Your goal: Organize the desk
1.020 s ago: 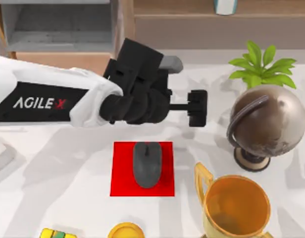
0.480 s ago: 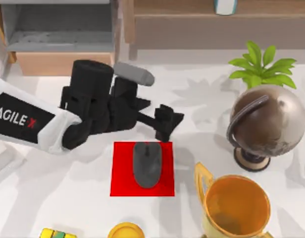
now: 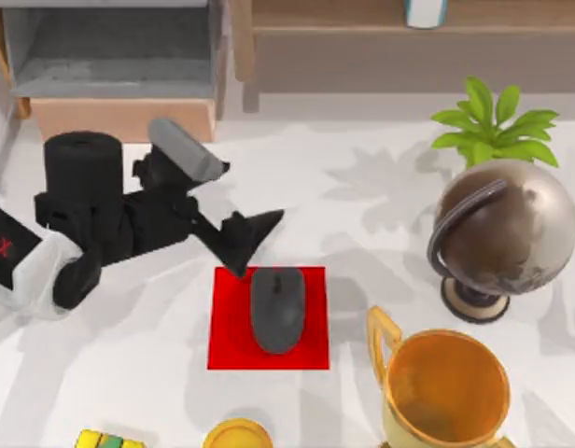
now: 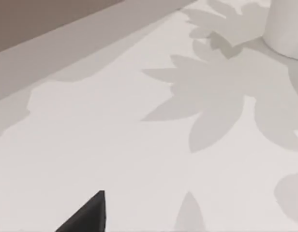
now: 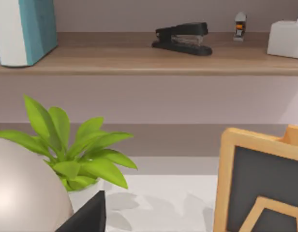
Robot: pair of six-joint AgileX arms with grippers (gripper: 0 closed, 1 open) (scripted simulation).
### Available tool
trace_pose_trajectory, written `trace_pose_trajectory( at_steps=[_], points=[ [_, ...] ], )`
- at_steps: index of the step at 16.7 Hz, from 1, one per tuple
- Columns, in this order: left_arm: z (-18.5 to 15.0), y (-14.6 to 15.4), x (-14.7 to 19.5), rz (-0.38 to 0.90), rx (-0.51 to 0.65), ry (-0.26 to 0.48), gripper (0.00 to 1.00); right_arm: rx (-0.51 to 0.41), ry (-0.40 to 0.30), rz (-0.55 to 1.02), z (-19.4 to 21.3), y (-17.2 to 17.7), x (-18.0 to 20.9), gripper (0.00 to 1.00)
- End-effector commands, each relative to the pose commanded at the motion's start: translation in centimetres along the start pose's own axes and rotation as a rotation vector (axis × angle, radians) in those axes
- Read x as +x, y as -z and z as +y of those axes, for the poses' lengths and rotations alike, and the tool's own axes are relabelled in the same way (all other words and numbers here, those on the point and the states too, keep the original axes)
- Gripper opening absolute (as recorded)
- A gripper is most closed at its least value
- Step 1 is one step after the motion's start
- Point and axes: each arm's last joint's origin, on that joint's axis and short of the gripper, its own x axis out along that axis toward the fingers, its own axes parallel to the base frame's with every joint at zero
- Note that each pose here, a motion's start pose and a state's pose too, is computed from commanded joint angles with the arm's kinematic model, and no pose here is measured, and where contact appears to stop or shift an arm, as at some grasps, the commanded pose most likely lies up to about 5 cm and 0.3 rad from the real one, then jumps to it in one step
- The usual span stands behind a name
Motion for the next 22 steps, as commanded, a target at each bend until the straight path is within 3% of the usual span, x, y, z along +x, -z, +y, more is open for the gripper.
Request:
trace_pose_trajectory(
  at_steps=[5,11,16,19,22],
  points=[
    [3.4,0.9,-3.7,-0.113,0.262,-0.101,1.0,0.0,0.0,0.0,0.0,0.0,0.0,1.0],
    [7.7,1.7,-10.8,-0.173,0.682,-0.362,1.0,0.0,0.0,0.0,0.0,0.0,0.0,1.0],
    [9.1,3.8,-18.4,-0.049,1.027,-0.626,1.0,0.0,0.0,0.0,0.0,0.0,0.0,1.0],
    [9.5,5.3,-22.6,0.099,1.21,-0.778,1.0,0.0,0.0,0.0,0.0,0.0,0.0,1.0],
    [10.0,7.0,-25.7,0.265,1.32,-0.888,1.0,0.0,0.0,0.0,0.0,0.0,0.0,1.0]
  ],
)
